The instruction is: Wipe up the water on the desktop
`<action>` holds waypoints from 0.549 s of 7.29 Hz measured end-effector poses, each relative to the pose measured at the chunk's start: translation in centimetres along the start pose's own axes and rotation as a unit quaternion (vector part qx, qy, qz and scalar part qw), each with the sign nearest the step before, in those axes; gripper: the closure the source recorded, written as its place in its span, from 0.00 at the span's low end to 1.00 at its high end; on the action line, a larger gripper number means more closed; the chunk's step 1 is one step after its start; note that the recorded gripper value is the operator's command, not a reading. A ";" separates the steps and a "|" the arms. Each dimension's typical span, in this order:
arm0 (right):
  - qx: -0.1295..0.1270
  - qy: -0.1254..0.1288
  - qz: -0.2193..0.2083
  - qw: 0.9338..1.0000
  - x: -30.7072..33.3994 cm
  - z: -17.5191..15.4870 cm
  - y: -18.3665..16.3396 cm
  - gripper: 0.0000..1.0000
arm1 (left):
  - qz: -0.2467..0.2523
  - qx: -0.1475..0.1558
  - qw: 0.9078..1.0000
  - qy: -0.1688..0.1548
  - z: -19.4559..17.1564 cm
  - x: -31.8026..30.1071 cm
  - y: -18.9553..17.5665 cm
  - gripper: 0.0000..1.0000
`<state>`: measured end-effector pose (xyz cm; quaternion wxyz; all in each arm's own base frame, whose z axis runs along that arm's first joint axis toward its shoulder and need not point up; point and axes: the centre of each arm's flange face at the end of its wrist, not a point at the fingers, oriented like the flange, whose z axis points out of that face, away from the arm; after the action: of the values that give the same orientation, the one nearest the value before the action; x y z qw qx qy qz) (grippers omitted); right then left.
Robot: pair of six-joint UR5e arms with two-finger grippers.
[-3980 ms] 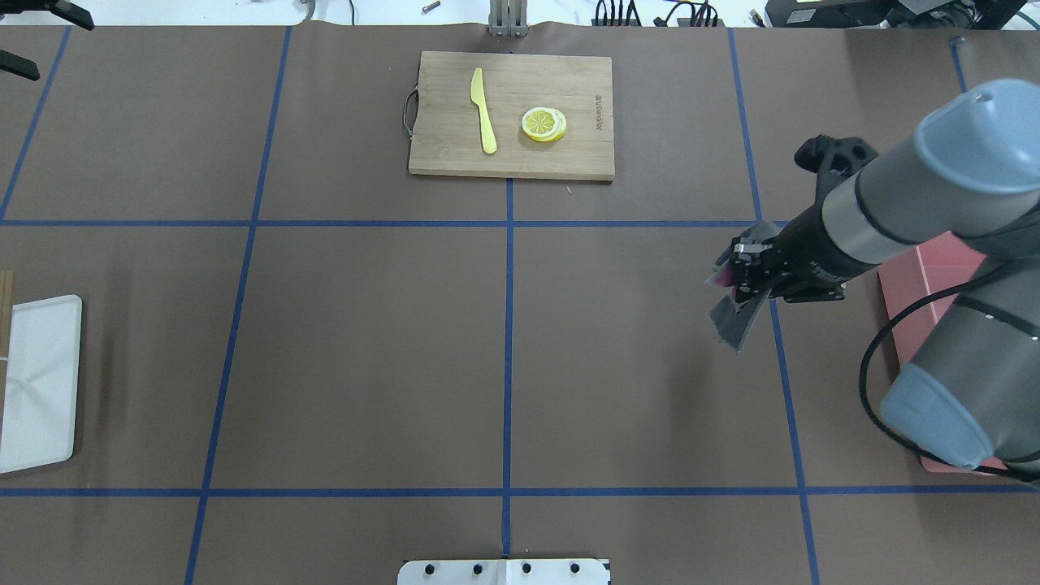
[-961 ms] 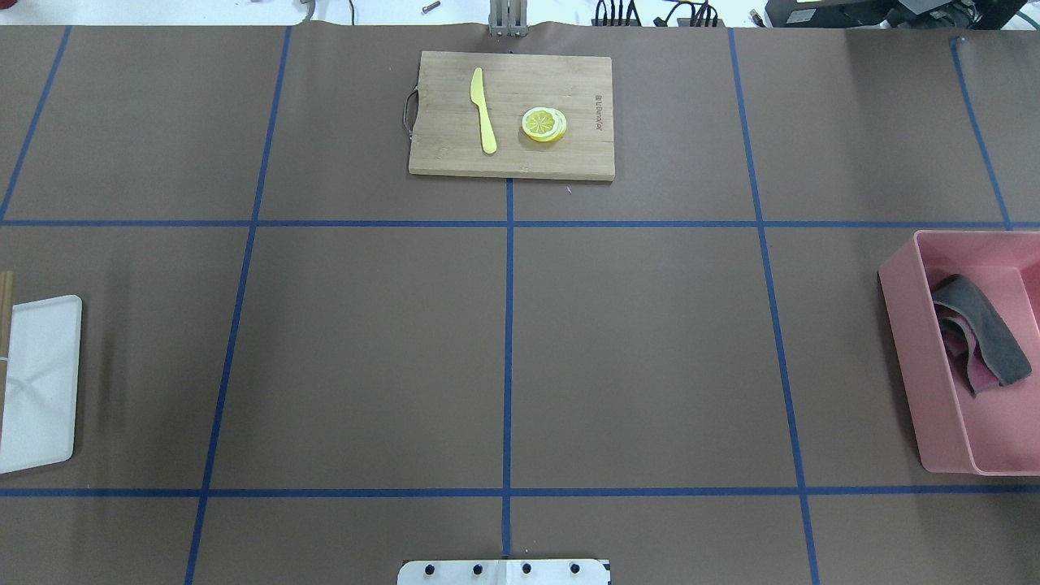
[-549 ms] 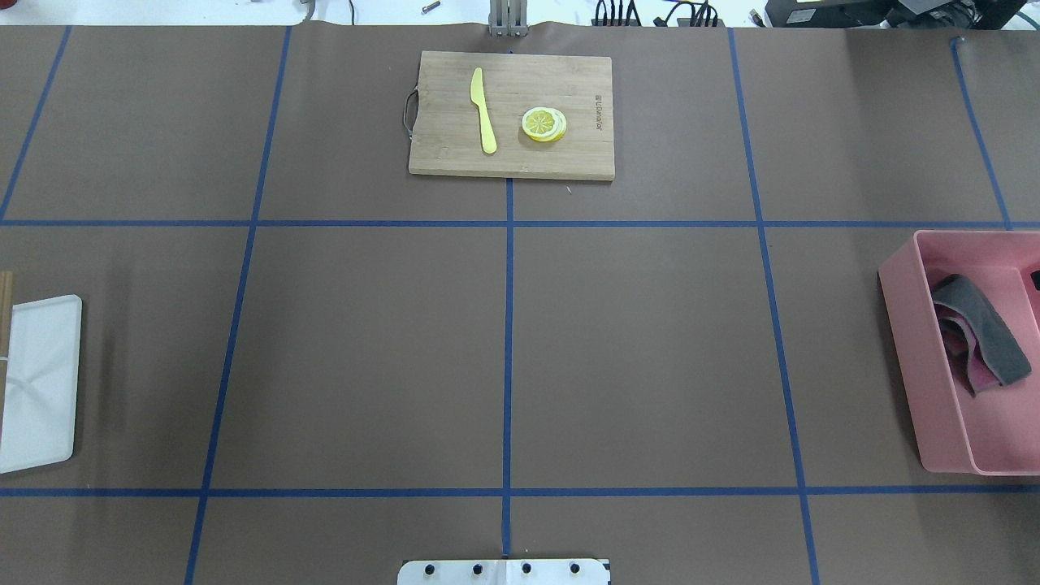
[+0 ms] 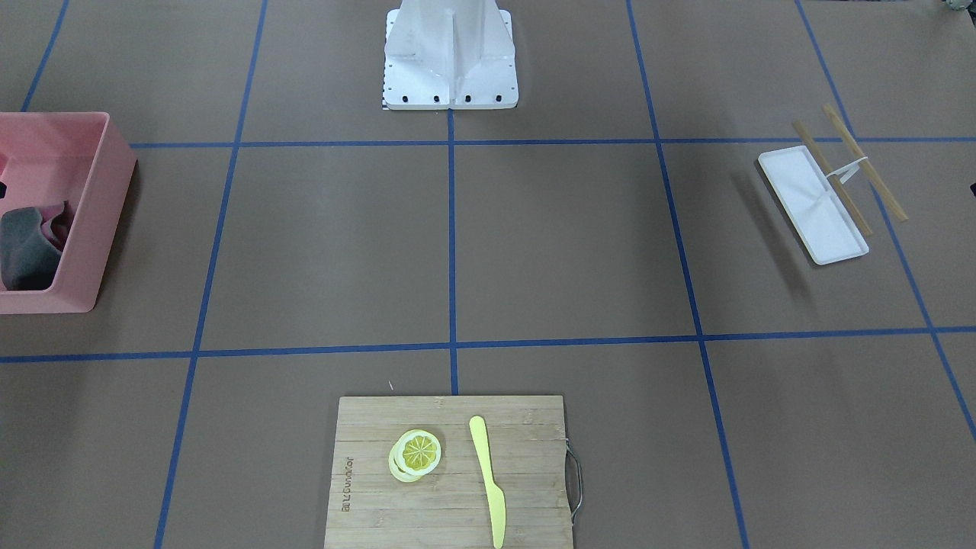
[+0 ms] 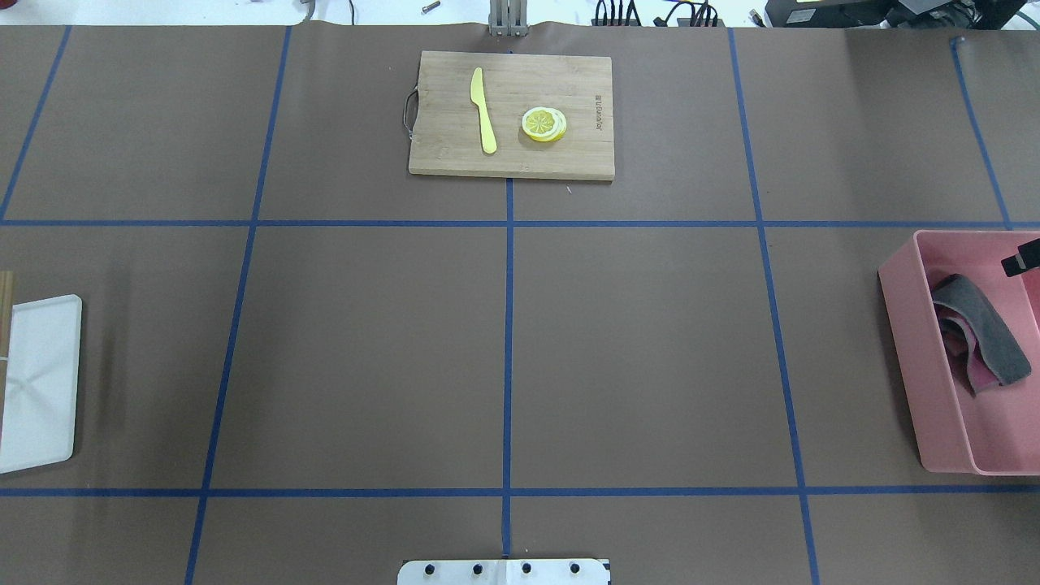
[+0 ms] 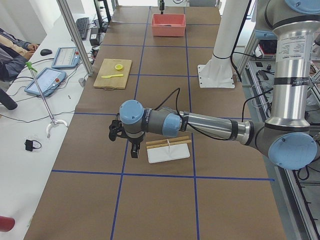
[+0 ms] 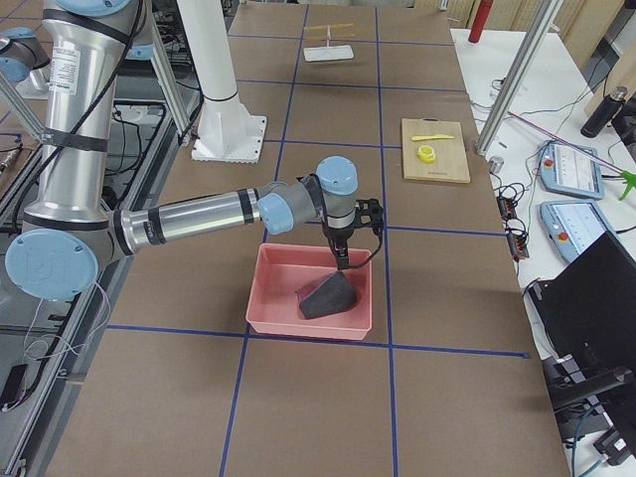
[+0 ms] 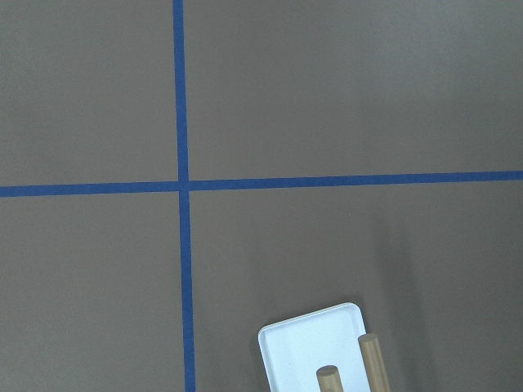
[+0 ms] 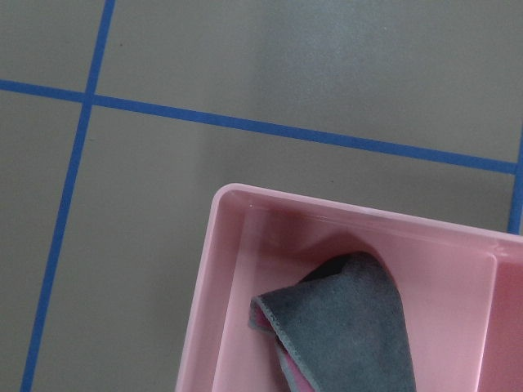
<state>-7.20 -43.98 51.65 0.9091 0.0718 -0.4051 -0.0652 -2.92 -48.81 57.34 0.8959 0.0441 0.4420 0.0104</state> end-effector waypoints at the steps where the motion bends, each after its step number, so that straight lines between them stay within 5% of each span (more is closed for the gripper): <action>1: -0.002 -0.002 -0.003 1.000 -0.3 0.6 -0.9 0.00 | 0.009 0.004 1.000 0.001 0.3 -0.1 0.5 0.02; 4: -0.015 -0.002 -0.006 1.000 -0.4 2.3 -1.9 0.00 | 0.016 0.021 1.000 0.008 1.7 -0.1 2.9 0.02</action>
<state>-9.36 -45.98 52.53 0.9087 0.0600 -0.4058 -0.0766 -1.54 -46.07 58.69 0.8908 0.0700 0.4486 0.0154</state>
